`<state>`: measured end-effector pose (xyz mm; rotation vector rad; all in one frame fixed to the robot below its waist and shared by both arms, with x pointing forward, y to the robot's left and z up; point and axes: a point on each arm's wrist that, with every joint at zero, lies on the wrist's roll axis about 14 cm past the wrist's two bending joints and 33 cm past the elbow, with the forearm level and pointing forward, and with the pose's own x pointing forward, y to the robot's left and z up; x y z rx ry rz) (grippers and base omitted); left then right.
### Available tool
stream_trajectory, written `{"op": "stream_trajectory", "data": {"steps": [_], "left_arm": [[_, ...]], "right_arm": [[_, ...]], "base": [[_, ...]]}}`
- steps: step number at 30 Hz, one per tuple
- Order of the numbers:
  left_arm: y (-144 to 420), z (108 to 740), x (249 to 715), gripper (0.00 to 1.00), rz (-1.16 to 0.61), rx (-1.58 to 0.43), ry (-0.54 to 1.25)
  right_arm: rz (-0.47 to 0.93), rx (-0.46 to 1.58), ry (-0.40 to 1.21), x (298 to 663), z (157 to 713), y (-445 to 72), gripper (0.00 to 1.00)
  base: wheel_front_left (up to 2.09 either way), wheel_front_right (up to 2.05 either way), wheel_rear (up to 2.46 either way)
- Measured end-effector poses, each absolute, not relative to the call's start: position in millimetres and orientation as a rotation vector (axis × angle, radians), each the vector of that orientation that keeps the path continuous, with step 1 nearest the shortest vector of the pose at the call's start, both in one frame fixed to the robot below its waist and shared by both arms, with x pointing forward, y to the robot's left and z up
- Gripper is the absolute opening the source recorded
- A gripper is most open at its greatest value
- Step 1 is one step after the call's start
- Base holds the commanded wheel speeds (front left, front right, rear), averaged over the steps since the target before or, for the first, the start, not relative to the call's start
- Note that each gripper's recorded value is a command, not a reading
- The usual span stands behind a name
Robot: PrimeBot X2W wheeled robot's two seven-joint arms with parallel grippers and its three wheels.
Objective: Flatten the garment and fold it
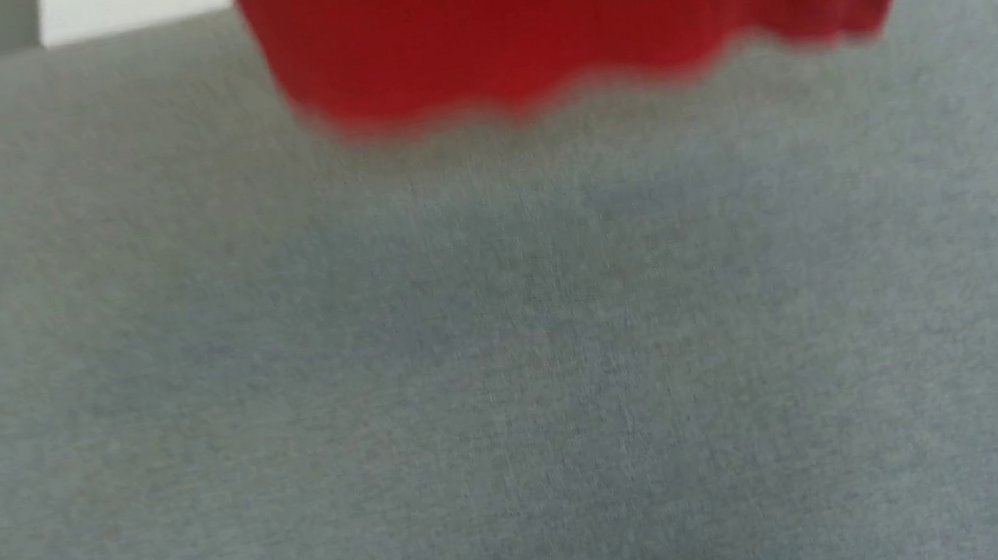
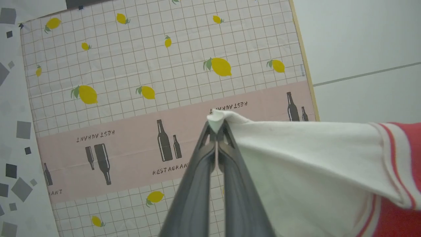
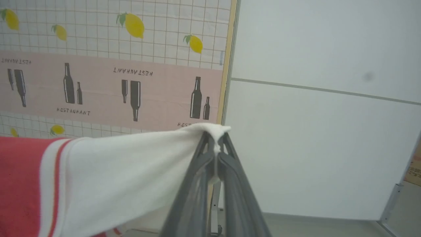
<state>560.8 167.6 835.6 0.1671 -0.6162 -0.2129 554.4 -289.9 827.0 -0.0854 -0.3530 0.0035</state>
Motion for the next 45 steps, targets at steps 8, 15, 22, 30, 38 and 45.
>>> {"op": "stream_trajectory", "data": {"steps": [8,15,22,30,38,45], "left_arm": [[172,804,637,0.00,-0.182,0.117,-0.592],[174,733,684,0.00,-0.171,0.096,-0.479],[186,649,695,0.00,-0.156,0.088,-0.331],[185,561,653,0.00,-0.177,0.091,-0.126],[205,491,557,0.00,-0.198,0.160,0.129],[220,483,498,0.00,-0.224,0.243,0.239]], "right_arm": [[-0.020,-0.088,-0.354,627,798,-291,0.00],[-0.010,-0.085,-0.256,678,729,-284,0.00],[0.032,-0.074,-0.113,698,638,-268,0.00],[0.082,-0.063,0.093,662,551,-255,0.00],[0.117,-0.174,0.499,552,459,-273,0.00],[0.124,-0.206,0.564,506,476,-281,0.00]], "base": [[0.00,0.00,0.00],[0.00,0.00,0.00],[0.00,0.00,0.00],[0.00,0.00,0.00],[0.00,0.00,0.00],[0.00,0.00,0.00]]}}
